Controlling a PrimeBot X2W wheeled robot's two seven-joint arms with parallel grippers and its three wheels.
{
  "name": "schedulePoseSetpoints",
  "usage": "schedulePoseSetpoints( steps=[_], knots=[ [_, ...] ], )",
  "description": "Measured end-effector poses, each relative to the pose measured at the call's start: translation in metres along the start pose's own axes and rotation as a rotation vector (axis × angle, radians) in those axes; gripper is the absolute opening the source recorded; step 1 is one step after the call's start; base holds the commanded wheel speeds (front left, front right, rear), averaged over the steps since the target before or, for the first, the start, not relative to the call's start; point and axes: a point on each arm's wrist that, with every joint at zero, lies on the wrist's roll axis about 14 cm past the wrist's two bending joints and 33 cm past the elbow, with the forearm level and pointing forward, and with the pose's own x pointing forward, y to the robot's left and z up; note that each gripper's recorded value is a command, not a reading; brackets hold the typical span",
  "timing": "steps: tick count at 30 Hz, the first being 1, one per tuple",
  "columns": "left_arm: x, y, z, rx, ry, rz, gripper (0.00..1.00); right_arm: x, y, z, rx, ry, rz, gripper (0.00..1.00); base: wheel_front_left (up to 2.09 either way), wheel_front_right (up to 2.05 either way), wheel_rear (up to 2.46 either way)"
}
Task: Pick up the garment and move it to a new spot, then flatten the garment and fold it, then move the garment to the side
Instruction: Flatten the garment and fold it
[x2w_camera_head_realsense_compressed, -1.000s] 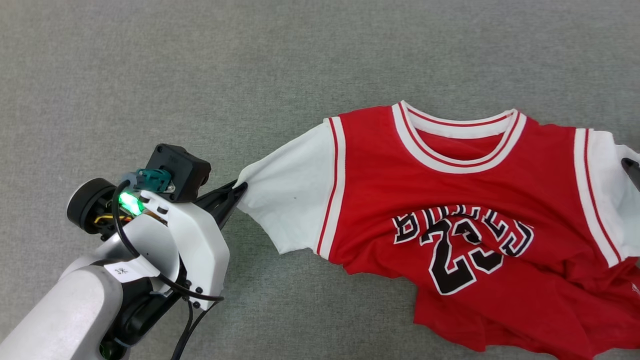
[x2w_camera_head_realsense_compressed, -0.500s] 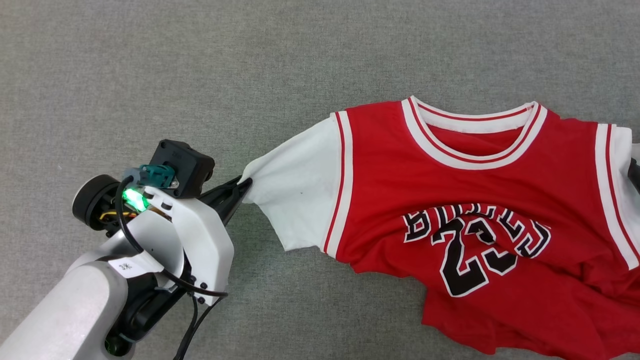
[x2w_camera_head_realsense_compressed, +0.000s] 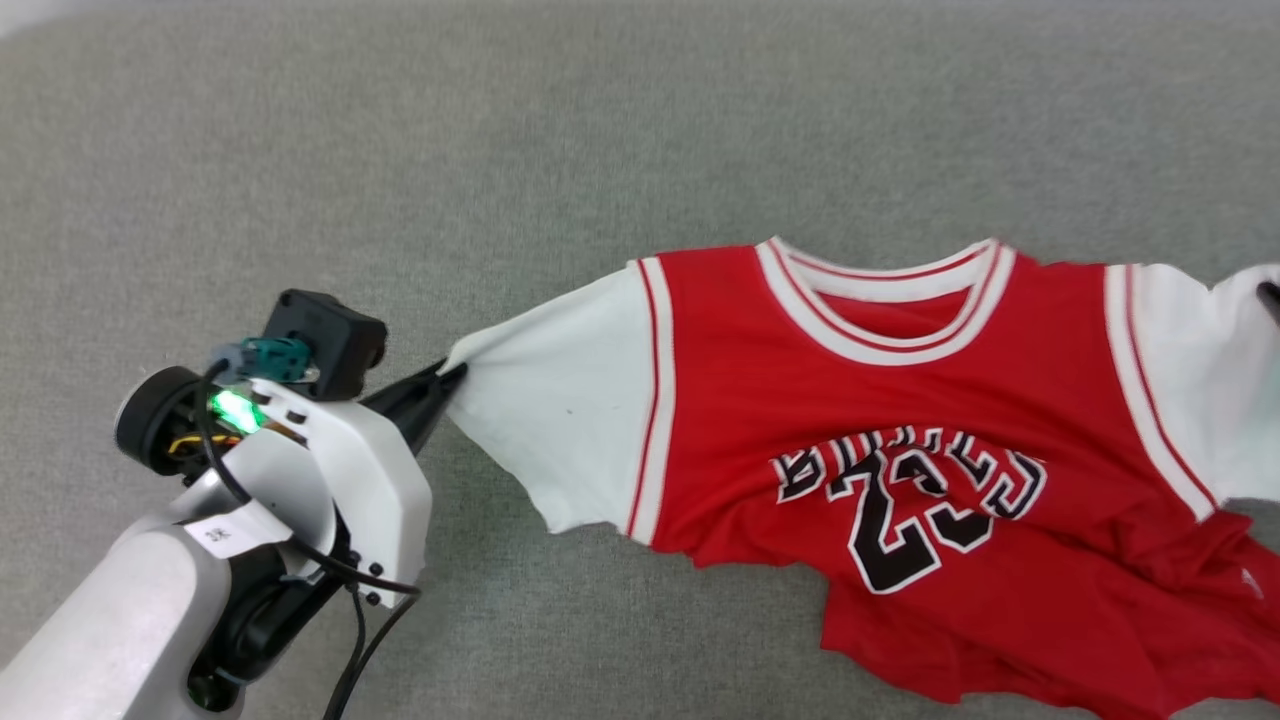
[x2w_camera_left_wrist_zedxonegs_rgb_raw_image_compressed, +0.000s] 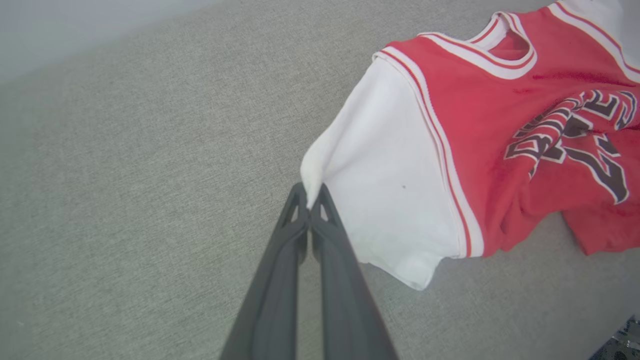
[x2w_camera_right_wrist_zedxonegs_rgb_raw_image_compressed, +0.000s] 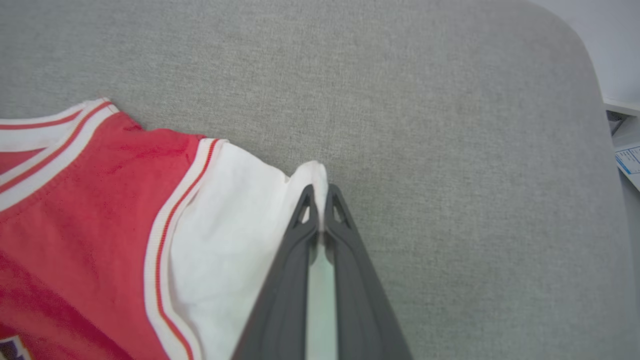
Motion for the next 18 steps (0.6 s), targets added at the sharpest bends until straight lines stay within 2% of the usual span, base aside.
schedulePoseSetpoints(
  steps=[9,12,18],
  knots=[
    [-0.038,0.003,0.046,0.035,-0.185,0.062,0.00,-0.076,-0.024,0.083,0.006,-0.322,-0.049,0.00,0.00,0.00,0.00],
    [-0.060,0.004,0.075,0.056,-0.307,0.097,0.00,-0.113,-0.029,0.109,0.003,-0.440,-0.061,0.00,0.00,0.00,0.00],
    [-0.096,0.004,0.116,0.093,-0.483,0.143,0.00,-0.163,-0.029,0.137,0.012,-0.569,-0.059,0.00,0.00,0.00,0.00]
  ],
)
